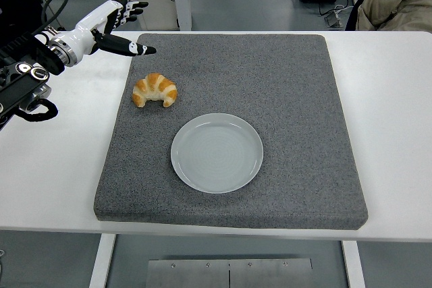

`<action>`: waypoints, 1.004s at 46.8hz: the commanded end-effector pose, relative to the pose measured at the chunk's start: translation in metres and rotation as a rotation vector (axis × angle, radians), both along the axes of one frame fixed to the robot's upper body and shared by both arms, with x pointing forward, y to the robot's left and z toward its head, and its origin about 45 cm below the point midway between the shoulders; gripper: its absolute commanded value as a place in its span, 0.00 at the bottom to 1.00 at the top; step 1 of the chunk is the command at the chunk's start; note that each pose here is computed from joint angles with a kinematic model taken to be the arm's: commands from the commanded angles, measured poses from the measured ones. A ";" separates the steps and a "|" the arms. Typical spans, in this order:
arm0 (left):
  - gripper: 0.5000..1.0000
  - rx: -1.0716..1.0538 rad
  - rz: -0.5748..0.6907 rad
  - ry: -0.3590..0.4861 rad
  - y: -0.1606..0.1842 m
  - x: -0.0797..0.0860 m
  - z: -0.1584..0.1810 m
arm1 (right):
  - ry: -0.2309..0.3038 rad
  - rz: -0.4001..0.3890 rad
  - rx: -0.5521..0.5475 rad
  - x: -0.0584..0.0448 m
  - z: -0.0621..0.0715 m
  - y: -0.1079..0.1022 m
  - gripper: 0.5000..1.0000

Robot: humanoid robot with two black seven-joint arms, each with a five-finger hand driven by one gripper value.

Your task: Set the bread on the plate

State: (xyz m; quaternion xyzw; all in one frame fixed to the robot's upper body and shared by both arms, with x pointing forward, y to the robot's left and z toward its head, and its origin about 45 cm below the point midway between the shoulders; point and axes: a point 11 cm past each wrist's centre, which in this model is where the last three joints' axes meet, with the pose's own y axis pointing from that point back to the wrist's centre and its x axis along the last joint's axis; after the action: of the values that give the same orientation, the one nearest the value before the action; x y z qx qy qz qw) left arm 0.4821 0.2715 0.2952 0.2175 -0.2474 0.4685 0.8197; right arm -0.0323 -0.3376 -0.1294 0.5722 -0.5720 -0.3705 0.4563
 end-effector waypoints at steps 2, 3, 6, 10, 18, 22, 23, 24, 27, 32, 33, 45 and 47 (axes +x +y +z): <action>0.94 0.088 -0.037 -0.002 0.000 -0.005 -0.002 | -0.001 0.000 0.001 0.000 0.000 0.000 1.00; 0.94 0.101 -0.040 0.001 0.000 -0.005 -0.003 | -0.001 0.001 -0.001 0.000 0.000 0.000 1.00; 0.94 0.146 -0.055 0.007 0.000 -0.005 -0.005 | -0.001 0.000 0.001 0.000 0.000 0.000 1.00; 0.94 0.212 -0.074 0.016 0.001 -0.007 -0.010 | -0.001 0.000 0.001 0.000 0.000 0.000 1.00; 0.94 0.322 -0.109 -0.002 0.002 -0.010 -0.016 | -0.001 0.000 0.001 0.000 0.000 0.000 1.00; 0.94 0.375 -0.124 -0.026 0.001 -0.010 -0.017 | -0.001 0.000 0.001 0.000 0.000 0.000 1.00; 0.94 0.392 -0.125 -0.035 0.001 -0.010 -0.019 | -0.001 0.001 -0.001 0.000 0.000 0.000 1.00; 0.94 0.406 -0.127 -0.046 0.000 -0.011 -0.021 | -0.001 0.000 0.001 0.000 0.000 0.000 1.00; 0.94 0.439 -0.121 -0.084 0.000 -0.010 -0.022 | -0.001 0.000 0.001 0.000 0.000 0.000 1.00; 0.94 0.479 -0.130 -0.088 0.001 -0.013 -0.029 | -0.001 0.000 0.001 0.000 0.000 0.000 1.00; 0.94 0.488 -0.134 -0.086 0.001 -0.014 -0.031 | -0.001 0.000 0.001 0.000 0.000 0.000 1.00; 0.94 0.543 -0.135 -0.110 -0.001 -0.016 -0.045 | -0.001 0.000 0.001 0.000 0.000 0.000 1.00; 0.94 0.546 -0.129 -0.114 -0.001 -0.015 -0.046 | -0.001 0.000 0.001 0.000 0.000 0.000 1.00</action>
State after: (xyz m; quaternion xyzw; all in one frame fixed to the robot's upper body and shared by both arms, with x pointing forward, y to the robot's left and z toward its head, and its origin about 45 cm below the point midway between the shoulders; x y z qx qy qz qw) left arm 0.4658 0.2711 0.2508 0.3861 -0.4207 0.3410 0.7468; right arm -0.0319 -0.3375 -0.1294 0.5726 -0.5719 -0.3703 0.4560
